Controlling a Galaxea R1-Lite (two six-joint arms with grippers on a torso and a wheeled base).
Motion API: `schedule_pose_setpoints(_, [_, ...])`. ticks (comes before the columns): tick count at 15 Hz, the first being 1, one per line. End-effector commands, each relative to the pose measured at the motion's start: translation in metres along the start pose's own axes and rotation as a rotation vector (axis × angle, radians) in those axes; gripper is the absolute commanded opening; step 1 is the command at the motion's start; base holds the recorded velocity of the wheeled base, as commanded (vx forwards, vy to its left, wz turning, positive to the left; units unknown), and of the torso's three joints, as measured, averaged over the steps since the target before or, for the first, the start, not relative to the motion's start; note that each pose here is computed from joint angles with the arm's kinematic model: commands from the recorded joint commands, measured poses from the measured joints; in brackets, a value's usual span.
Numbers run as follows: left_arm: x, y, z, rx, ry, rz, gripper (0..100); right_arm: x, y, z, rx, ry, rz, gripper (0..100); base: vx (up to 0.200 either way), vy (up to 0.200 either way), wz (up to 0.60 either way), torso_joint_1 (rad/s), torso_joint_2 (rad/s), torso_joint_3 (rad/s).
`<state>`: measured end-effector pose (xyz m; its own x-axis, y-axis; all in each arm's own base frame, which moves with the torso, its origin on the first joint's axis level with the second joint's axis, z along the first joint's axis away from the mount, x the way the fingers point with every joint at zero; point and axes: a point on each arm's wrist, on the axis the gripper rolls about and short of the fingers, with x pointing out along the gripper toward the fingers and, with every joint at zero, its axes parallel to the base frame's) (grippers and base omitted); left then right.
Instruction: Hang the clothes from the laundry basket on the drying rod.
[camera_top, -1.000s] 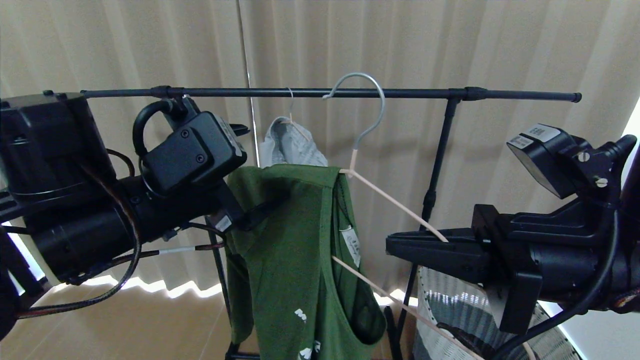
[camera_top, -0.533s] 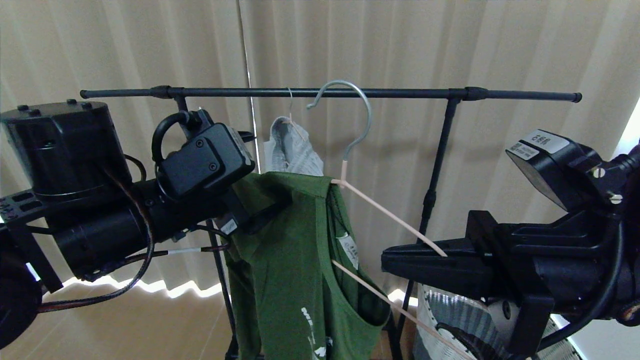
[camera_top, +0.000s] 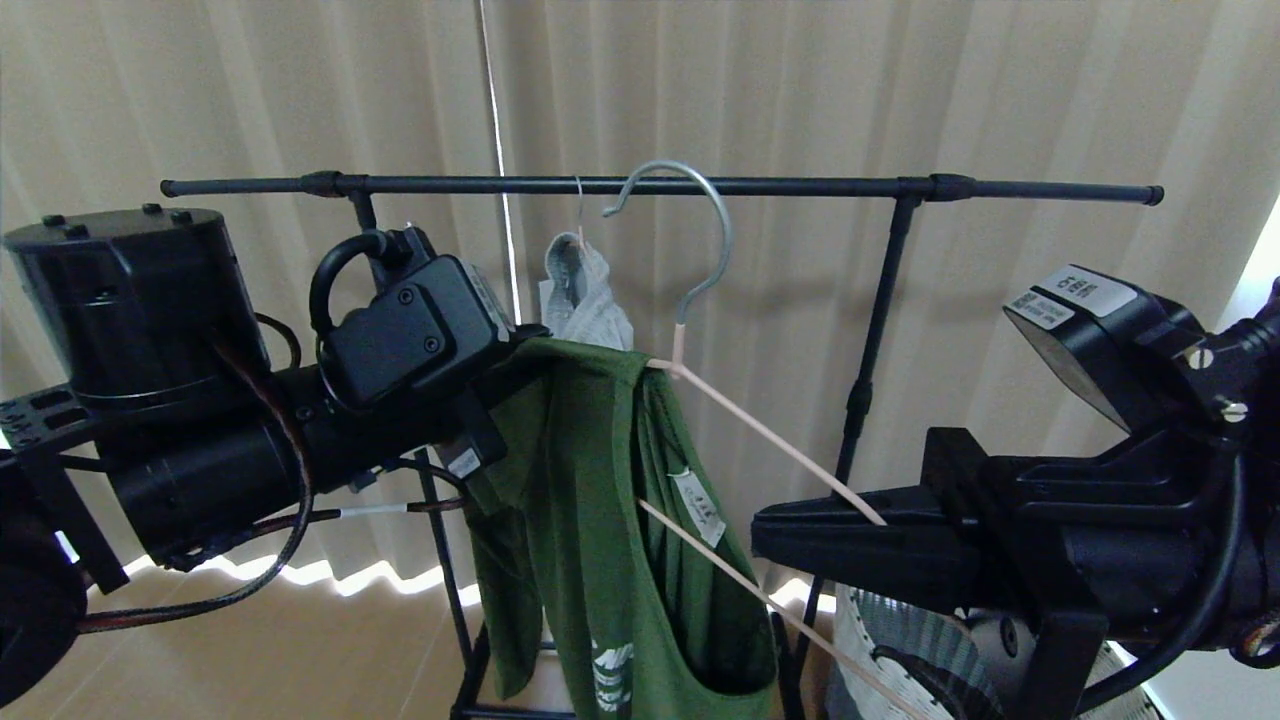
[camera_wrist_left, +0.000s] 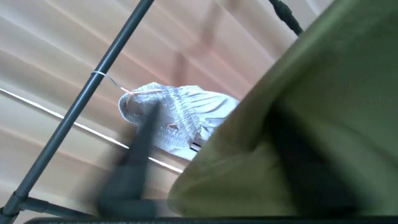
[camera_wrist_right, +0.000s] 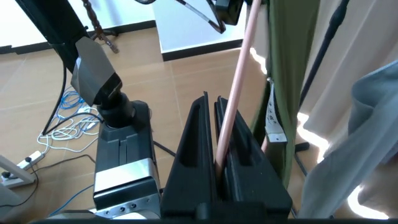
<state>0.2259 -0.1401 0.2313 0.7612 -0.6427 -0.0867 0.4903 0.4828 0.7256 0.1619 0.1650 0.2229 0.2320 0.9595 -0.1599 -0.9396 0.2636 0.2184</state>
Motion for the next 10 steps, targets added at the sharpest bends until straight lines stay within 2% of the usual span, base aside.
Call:
schedule_pose_setpoints(1, [-0.0002, 0.0000, -0.0002, 0.000, -0.007, -0.006, 0, 0.0001, 0.0002, -0.0006, -0.004, 0.003, 0.002, 0, 0.000, 0.000, 0.00, 0.000, 0.00, 0.000])
schedule_pose_setpoints(6, [-0.0019, -0.0004, -0.0011, 0.000, -0.014, -0.010, 0, 0.0003, -0.0004, -0.0007, -0.008, 0.000, -0.003, 0, 0.000, 0.000, 0.00, 0.000, 0.00, 0.000])
schedule_pose_setpoints(10, [-0.0030, -0.0019, -0.0044, 0.005, -0.053, 0.046, 0, -0.0048, 0.0016, -0.0016, -0.011, -0.004, -0.008, 0, 0.000, 0.000, 0.00, 0.000, 0.00, 0.000])
